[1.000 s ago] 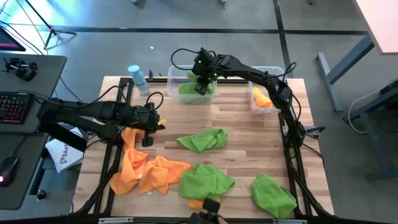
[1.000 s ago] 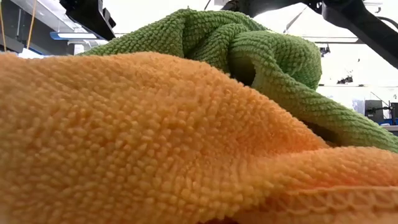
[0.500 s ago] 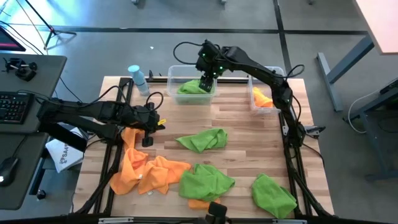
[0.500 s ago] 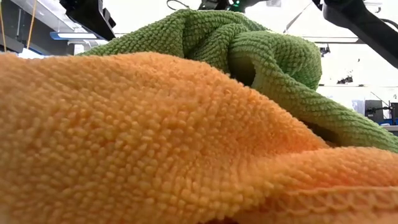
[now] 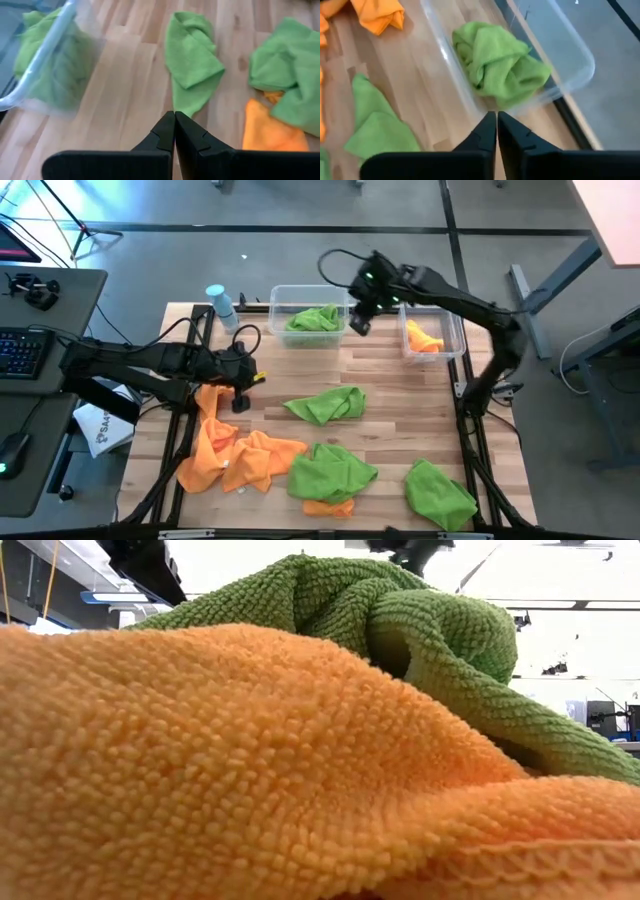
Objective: Sort microfiber towel by color & place in baskets
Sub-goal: Put the orange towel into the right transparent bin
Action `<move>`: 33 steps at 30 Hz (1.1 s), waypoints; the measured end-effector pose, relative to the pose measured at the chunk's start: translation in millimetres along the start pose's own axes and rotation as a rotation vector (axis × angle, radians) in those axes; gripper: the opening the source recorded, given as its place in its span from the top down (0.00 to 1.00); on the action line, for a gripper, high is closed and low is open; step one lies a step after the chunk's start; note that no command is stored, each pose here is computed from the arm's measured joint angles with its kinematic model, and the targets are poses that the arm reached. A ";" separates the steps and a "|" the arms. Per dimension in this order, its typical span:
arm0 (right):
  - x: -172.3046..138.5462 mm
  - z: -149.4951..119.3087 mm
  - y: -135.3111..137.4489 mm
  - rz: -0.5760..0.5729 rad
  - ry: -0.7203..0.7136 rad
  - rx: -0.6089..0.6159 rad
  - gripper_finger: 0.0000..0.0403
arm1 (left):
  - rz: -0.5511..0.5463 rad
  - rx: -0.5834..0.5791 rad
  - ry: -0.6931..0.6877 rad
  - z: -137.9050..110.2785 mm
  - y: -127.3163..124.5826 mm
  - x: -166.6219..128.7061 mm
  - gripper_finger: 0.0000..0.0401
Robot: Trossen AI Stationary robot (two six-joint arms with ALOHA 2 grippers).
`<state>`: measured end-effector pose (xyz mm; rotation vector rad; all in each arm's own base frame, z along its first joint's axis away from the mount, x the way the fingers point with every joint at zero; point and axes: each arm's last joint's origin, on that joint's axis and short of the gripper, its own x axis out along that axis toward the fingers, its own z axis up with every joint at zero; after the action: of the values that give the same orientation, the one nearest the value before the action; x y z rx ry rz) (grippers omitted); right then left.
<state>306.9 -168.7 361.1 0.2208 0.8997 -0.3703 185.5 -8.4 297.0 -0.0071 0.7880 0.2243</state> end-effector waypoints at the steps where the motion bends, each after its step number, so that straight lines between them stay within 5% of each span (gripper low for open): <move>1: -3.5 -9.5 2.1 0.001 -0.010 0.024 0.98 | 0.011 -0.001 -0.002 0.1 0.3 0.0 1.00; 17: -37.4 -144.8 77.8 0.074 -0.170 0.201 1.00 | 0.006 -0.044 -0.041 4.0 -0.3 0.0 1.00; 25: -33.3 -179.2 96.7 0.168 -0.158 0.233 1.00 | 0.040 -0.036 -0.073 7.7 -0.3 2.1 0.98; 33: -20.7 -206.4 115.9 0.207 -0.050 0.187 1.00 | 0.131 -0.001 -0.029 8.1 -1.7 15.9 0.84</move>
<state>193.3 11.8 256.4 0.4711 0.7850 -0.2658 202.5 -6.2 291.4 0.0467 0.7597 0.3479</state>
